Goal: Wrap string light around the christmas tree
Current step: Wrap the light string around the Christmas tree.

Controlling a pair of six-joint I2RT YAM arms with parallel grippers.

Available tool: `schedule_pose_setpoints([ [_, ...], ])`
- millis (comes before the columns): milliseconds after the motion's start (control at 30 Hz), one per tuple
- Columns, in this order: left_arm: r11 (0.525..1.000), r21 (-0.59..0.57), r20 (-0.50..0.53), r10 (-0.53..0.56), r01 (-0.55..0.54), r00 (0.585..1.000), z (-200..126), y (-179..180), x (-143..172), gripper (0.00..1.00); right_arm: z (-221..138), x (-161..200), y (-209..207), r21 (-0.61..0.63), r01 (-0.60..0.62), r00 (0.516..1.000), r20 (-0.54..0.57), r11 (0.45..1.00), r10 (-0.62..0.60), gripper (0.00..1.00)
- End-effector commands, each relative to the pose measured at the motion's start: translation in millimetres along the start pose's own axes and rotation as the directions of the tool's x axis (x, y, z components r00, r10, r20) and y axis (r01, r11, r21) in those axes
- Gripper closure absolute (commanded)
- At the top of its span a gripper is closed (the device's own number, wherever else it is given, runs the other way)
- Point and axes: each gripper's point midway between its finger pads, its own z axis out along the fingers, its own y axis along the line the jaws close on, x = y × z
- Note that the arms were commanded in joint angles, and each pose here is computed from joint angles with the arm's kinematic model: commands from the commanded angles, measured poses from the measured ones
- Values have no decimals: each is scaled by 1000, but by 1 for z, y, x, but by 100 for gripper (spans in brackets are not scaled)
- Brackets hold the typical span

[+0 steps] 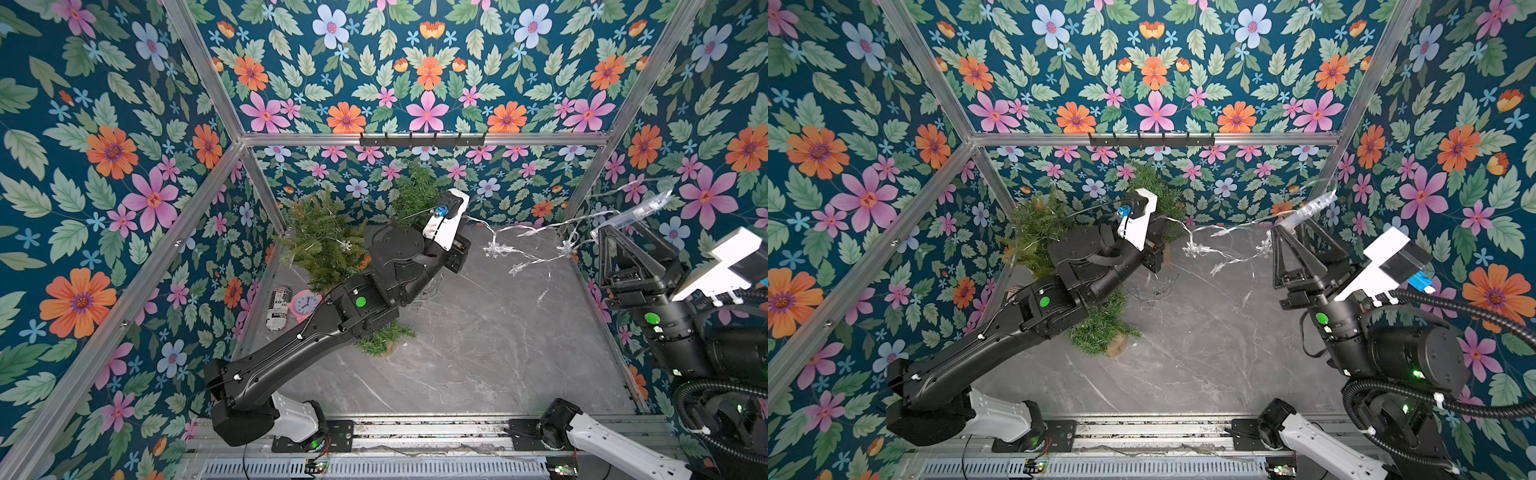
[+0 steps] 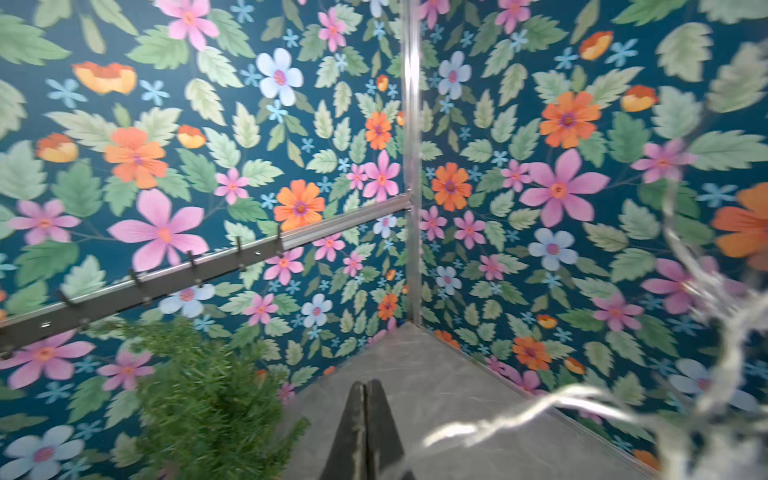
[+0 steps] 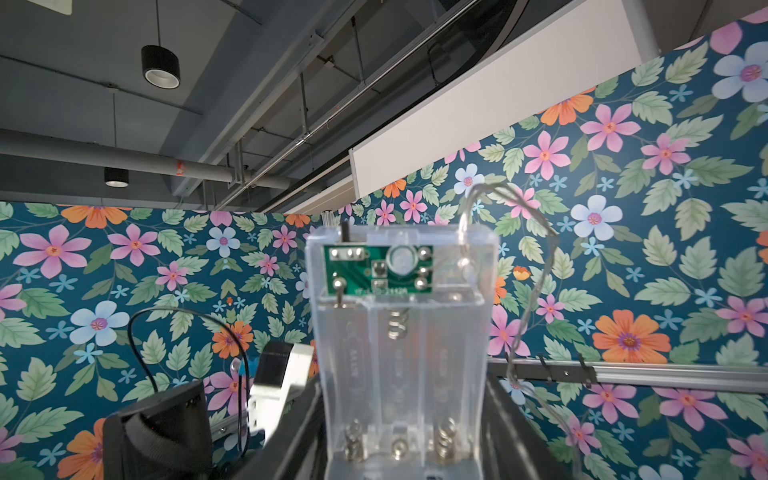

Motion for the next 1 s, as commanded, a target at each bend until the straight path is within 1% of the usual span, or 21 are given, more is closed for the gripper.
schedule_pose_setpoints([
  [0, 986, -165, -29, 30, -35, 999, 10, 43, 1, 100, -16, 5, -12, 51, 11, 1000, -7, 999, -11, 63],
  [67, 981, -192, -11, -15, 13, 1000, 19, 65, -4, 100, -28, 16, -18, 71, 4, 999, -42, 997, -1, 63],
  [167, 980, -183, 44, -67, 74, 997, 30, 86, -17, 100, -43, 41, -30, 116, -1, 994, -106, 993, 13, 64],
  [300, 982, -175, 105, -54, 72, 993, 38, 90, -39, 100, -58, 81, -47, 186, 20, 980, -198, 982, 17, 64],
  [367, 977, -201, 124, -50, 74, 991, 42, 97, -48, 100, -66, 103, -57, 228, 41, 964, -264, 973, 21, 64],
  [467, 967, -240, 158, -53, 91, 986, 42, 109, -62, 100, -78, 134, -76, 309, 83, 943, -332, 947, 25, 64],
  [533, 960, -264, 180, -46, 93, 983, 40, 117, -70, 100, -88, 146, -90, 381, 100, 938, -344, 919, 40, 64],
  [633, 953, -288, 186, -45, 98, 982, 38, 125, -71, 100, -99, 147, -108, 485, 83, 949, -306, 870, 80, 65],
  [700, 970, -226, 152, -52, 86, 987, 42, 113, -60, 100, -100, 140, -111, 509, 54, 960, -264, 859, 96, 66],
  [767, 993, -94, 82, -65, 73, 995, 49, 88, -39, 100, -92, 132, -108, 509, 17, 969, -219, 861, 110, 67],
  [833, 998, 42, 9, -46, 46, 999, 51, 55, -18, 100, -77, 124, -101, 478, 9, 975, -200, 878, 98, 67],
  [900, 993, 115, -55, 30, -24, 998, 50, 23, 7, 100, -60, 117, -94, 456, 5, 976, -198, 890, 95, 67],
  [967, 974, 179, -102, 156, -136, 982, 45, -13, 29, 100, -38, 108, -84, 419, 15, 977, -199, 908, 76, 68],
])
